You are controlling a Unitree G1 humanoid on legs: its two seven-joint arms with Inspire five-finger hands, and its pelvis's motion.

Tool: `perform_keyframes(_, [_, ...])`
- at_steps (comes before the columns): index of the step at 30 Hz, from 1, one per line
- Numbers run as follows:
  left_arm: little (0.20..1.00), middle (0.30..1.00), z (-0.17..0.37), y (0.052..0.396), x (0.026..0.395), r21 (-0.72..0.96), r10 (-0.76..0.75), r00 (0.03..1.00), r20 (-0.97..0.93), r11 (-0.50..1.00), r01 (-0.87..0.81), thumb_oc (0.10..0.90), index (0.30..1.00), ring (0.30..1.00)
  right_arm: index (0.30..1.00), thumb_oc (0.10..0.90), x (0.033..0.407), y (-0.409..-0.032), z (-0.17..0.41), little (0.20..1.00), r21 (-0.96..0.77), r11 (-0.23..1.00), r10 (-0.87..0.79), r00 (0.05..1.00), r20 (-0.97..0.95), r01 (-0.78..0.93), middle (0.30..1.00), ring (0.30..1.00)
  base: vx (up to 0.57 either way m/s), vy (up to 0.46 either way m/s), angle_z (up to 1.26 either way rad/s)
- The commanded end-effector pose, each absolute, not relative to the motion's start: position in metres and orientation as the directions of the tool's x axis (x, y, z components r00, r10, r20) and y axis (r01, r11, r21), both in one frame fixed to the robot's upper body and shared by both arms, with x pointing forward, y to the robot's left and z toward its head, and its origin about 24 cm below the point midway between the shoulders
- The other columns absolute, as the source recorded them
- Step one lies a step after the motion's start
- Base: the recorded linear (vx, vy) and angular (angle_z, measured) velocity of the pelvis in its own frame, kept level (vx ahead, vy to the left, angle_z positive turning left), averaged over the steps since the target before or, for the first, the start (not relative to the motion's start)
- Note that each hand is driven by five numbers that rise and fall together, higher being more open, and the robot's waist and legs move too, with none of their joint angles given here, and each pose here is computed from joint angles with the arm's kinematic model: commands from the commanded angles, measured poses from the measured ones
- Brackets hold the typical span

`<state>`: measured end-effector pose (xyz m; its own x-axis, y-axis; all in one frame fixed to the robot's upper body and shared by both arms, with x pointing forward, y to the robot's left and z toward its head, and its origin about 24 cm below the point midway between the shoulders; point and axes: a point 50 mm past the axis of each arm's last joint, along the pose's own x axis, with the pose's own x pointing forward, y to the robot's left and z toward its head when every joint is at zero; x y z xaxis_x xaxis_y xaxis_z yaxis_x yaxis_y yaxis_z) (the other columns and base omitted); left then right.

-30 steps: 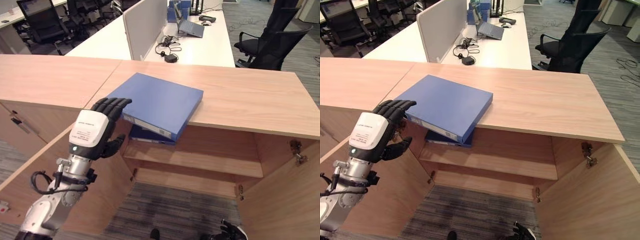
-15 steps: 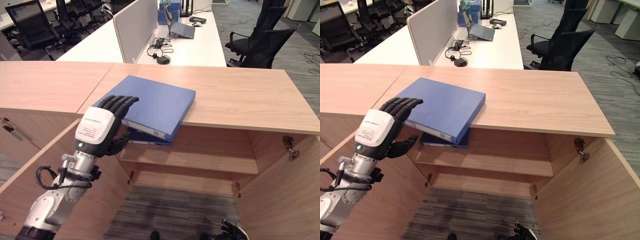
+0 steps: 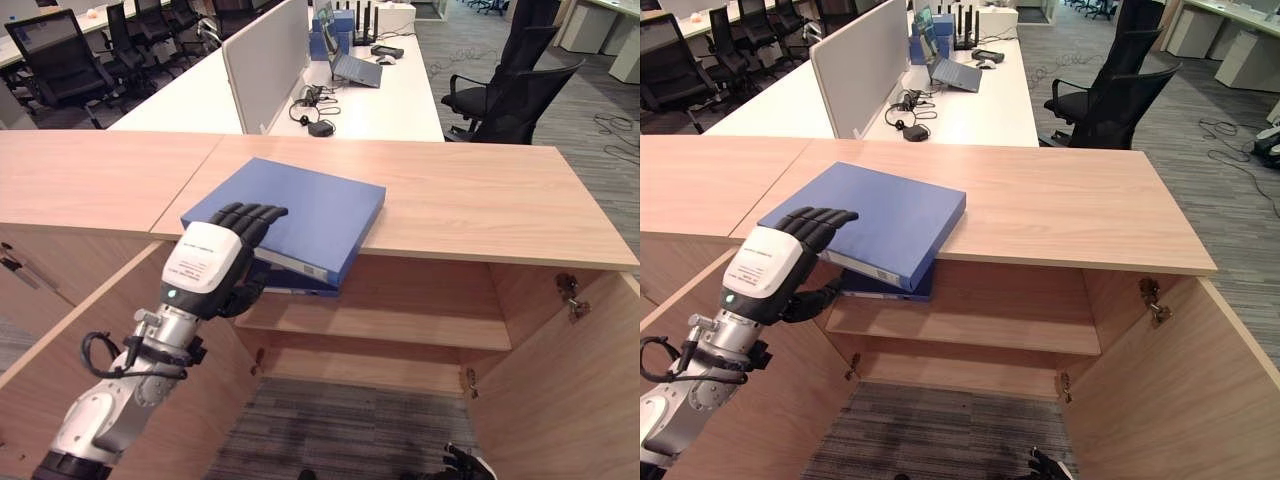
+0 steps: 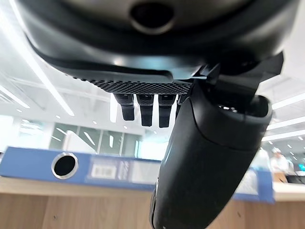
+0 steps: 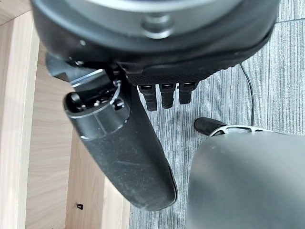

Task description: Put the empty folder in the office cabinet

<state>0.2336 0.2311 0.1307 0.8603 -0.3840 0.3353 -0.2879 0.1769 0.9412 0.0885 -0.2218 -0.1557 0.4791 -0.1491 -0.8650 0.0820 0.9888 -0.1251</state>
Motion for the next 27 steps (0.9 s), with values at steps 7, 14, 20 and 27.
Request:
perform_keyframes(7, [0.900,0.900,0.173,0.225,0.257,0.891,-0.442,0.777,0.447,0.144,-0.430,0.800,0.900,0.900,0.900,0.800,0.119,-0.235,-0.143,0.900,-0.143,0.984,-0.178,0.570,-0.802,0.107,0.900,0.900,0.00,0.005,-0.06])
perform_keyframes(14, [0.900,0.900,0.171,0.226,0.264,0.909,-0.463,0.794,0.394,0.072,-0.410,0.800,0.900,0.900,0.900,0.800,0.113,-0.239,-0.145,0.900,-0.146,0.980,-0.198,0.548,-0.813,0.137,0.900,0.900,0.00,0.000,-0.03])
perform_keyframes(20, [0.900,0.900,0.172,0.229,0.267,0.912,-0.467,0.801,0.374,0.029,-0.409,0.800,0.900,0.900,0.900,0.800,0.110,-0.242,-0.146,0.900,-0.151,0.978,-0.206,0.535,-0.819,0.144,0.900,0.900,0.00,0.000,-0.02])
perform_keyframes(27, [0.900,0.900,0.180,0.232,0.270,0.899,-0.477,0.794,0.377,-0.017,-0.437,0.800,0.900,0.900,0.900,0.800,0.107,-0.242,-0.147,0.900,-0.147,0.978,-0.205,0.523,-0.827,0.151,0.900,0.900,0.00,0.000,0.00])
